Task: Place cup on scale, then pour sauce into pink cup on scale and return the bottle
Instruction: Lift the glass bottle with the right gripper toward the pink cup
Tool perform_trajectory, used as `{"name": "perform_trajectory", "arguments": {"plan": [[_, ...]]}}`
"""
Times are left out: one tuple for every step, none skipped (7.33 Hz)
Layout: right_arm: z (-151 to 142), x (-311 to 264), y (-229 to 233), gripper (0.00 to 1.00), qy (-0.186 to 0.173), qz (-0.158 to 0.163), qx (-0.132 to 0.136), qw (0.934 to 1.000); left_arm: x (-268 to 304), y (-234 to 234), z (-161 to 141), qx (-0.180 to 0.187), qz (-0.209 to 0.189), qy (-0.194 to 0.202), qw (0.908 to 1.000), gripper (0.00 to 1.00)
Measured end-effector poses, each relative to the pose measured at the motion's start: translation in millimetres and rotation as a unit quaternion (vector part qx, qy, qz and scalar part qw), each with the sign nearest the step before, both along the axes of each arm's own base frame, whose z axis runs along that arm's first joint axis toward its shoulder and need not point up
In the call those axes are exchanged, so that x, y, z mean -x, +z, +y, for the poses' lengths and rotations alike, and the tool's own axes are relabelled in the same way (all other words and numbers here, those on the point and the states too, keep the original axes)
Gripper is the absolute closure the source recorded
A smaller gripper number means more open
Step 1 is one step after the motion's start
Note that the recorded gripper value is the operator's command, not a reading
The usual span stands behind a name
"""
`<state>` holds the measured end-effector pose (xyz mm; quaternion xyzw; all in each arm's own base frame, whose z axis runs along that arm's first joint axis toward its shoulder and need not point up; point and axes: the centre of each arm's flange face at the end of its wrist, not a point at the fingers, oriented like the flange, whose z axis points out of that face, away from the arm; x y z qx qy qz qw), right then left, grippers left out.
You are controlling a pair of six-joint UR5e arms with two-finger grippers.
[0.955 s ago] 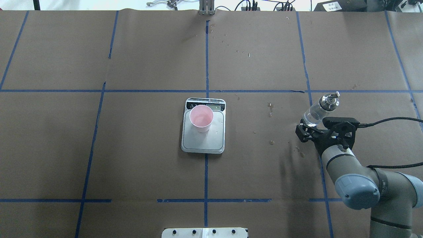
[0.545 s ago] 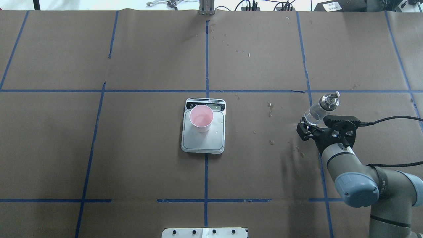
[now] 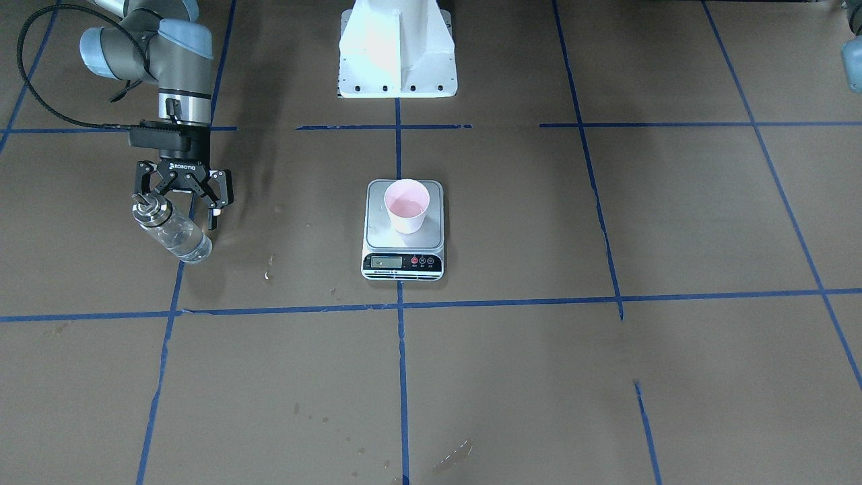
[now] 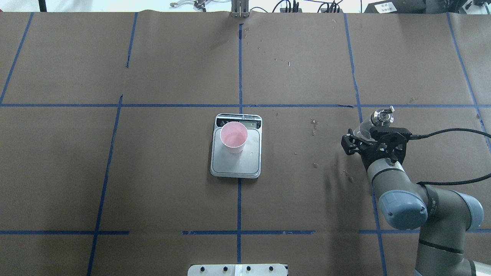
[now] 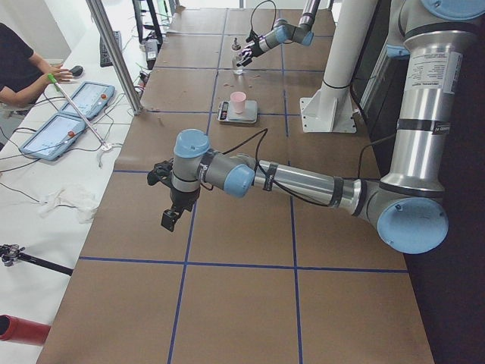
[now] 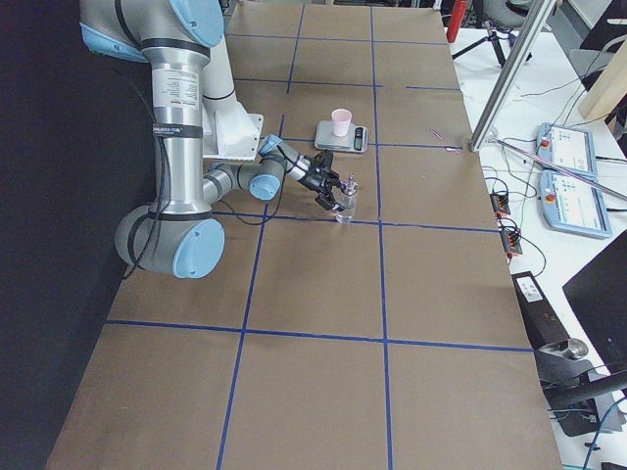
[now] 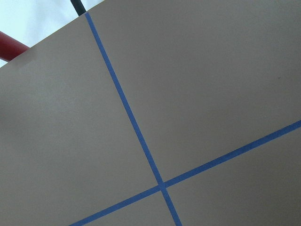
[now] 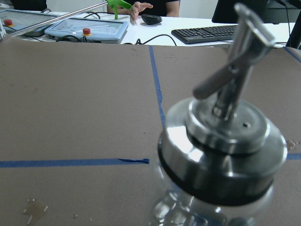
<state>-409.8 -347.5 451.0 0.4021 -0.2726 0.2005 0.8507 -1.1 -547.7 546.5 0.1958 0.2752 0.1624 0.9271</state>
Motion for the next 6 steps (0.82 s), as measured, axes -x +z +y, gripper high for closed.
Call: {"name": "perform_trajectory", "arguments": {"plan": [[-4.1, -1.6, 2.5, 0.0, 0.003, 0.004, 0.001, 1.0, 0.0, 0.0, 0.0, 0.0, 0.0, 0.0, 1.0, 0.0], [-7.6, -3.3, 3.0, 0.0, 0.006, 0.006, 0.001, 1.0, -0.2, -0.1, 0.0, 0.0, 0.0, 0.0, 1.0, 0.0], [-10.6, -3.8, 2.4, 0.01, 0.009, 0.006, 0.001, 0.9999, -0.1, -0.3, 0.0, -0.001, 0.0, 0.0, 1.0, 0.0], [-13.6, -4.0, 2.4, 0.04, 0.011, 0.006, 0.001, 0.9999, -0.1, -0.3, -0.1, -0.001, 0.0, 0.0, 1.0, 0.0], [-15.9, -4.8, 3.2, 0.25, 0.013, 0.007, 0.001, 0.9999, -0.1, -0.1, -0.1, -0.001, 0.0, 0.0, 1.0, 0.0], [-17.5, -5.5, 3.4, 0.99, 0.014, 0.007, 0.002, 0.9999, -0.1, -0.1, -0.1, -0.001, -0.001, 0.0, 1.0, 0.0]]}}
